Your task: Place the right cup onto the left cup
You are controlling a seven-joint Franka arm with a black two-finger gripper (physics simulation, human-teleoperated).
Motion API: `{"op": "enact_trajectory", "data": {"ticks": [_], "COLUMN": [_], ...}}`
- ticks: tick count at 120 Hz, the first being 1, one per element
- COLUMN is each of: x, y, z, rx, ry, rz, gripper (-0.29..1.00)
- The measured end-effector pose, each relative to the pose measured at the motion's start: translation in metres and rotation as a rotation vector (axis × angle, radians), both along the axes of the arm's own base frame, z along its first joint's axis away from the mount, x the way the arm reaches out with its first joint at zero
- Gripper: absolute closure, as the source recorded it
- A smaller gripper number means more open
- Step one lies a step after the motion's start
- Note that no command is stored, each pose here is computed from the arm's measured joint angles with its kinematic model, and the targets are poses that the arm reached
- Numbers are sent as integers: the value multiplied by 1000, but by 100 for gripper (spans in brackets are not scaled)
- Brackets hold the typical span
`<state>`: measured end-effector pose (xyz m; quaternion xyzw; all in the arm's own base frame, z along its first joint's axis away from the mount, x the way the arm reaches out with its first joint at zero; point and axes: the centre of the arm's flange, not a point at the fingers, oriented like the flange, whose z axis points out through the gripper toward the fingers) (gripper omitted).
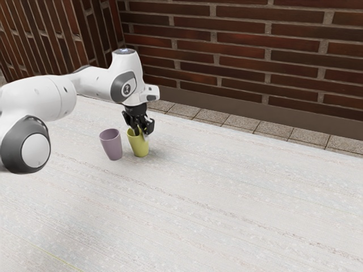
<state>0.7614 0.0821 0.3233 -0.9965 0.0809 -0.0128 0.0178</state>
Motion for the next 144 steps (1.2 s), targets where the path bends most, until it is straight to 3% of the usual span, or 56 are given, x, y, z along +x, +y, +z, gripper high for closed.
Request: {"op": "enact_trajectory", "data": {"ticks": [69,107,144], "x": [0,-1,-4], "y": [3,7,-16], "z": [-4,4,58], "rx": [5,8,33], "ry": [6,1,-54], "rz": [-8,-3,-35], "gripper": [73,78,78]}}
